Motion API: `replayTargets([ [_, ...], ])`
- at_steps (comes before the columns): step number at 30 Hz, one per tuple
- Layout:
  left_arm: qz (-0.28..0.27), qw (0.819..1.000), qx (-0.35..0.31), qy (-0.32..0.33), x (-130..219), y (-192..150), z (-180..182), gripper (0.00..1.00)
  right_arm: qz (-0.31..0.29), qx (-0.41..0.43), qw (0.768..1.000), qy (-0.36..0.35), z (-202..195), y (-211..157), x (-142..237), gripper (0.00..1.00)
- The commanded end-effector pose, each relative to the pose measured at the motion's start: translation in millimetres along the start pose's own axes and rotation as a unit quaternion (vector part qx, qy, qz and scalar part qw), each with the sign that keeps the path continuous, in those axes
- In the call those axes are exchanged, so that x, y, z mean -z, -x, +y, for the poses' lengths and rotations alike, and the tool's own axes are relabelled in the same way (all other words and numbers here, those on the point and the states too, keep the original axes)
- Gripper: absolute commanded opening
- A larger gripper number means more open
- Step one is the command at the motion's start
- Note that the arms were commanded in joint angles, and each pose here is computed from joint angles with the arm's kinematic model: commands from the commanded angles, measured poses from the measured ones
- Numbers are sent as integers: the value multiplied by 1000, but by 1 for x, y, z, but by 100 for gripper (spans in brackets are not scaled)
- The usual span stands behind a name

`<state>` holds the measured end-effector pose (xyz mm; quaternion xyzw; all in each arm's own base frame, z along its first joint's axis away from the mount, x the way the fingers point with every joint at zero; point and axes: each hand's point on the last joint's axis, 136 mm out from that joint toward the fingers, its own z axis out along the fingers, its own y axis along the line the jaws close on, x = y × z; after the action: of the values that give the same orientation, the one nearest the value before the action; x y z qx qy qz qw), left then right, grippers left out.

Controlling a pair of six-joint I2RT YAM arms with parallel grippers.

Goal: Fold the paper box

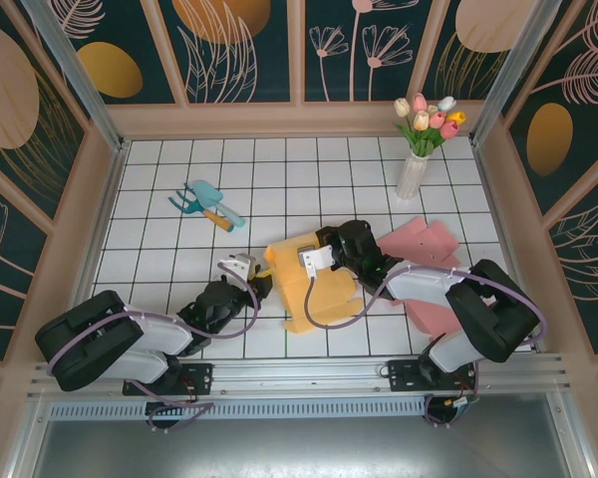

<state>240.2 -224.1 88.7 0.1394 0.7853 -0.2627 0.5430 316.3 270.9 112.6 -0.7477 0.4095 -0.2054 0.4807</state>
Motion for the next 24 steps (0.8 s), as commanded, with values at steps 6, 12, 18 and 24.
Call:
replayTargets([
  [6, -14, 1000, 4, -21, -3, 5, -7, 47, -12, -1, 999, 49, 23, 5, -1, 0],
  [12, -13, 999, 6, -29, 3, 2, -8, 50, -12, -1, 998, 57, 28, 5, -2, 0],
  [18, -3, 1000, 4, -24, -2, -7, -5, 49, -12, -4, 998, 62, 29, 5, -1, 0],
  [24, 2, 999, -3, -39, -3, -12, -10, 49, -13, -5, 998, 65, 30, 6, -1, 0],
])
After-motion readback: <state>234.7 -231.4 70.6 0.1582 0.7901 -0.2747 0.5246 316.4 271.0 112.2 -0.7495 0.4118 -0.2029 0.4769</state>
